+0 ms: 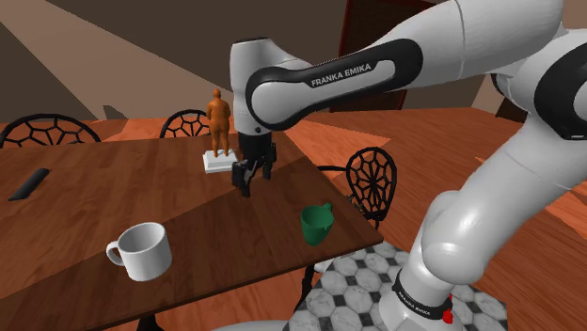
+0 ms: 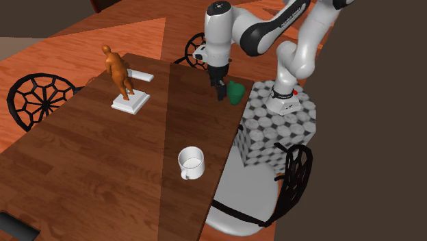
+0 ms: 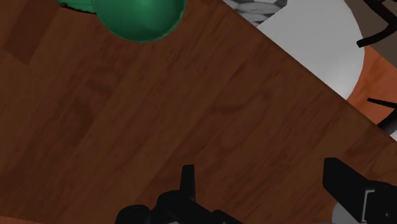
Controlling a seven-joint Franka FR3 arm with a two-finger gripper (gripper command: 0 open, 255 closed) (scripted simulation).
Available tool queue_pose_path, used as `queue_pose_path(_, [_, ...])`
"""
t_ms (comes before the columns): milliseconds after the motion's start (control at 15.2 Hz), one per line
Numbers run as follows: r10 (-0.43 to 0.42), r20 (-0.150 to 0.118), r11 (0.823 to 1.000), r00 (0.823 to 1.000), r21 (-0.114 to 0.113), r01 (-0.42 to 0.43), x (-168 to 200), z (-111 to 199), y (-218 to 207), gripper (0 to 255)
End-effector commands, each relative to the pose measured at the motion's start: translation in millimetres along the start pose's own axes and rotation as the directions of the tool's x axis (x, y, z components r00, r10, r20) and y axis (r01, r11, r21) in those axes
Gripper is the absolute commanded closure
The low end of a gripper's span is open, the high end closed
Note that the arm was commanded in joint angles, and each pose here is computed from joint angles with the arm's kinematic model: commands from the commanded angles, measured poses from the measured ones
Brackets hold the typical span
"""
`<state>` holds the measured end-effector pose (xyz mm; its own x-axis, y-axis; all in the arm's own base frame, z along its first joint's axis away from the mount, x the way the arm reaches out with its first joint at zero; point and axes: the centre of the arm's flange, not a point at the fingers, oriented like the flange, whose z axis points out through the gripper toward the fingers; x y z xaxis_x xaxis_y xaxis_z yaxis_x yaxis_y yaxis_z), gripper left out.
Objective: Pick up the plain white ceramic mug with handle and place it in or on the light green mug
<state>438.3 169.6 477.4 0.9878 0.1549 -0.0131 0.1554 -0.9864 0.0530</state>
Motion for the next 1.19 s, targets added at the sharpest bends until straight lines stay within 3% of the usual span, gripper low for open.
queue_pose_path(0, [0.005, 0.003, 1.0, 1.0, 0.008, -0.005, 16.2, 7.7, -15.5, 0])
queue_pose_path(1122, [0.043, 0.023, 0.997, 0.999, 0.061, -0.044, 173.4, 79.8, -153.0, 0])
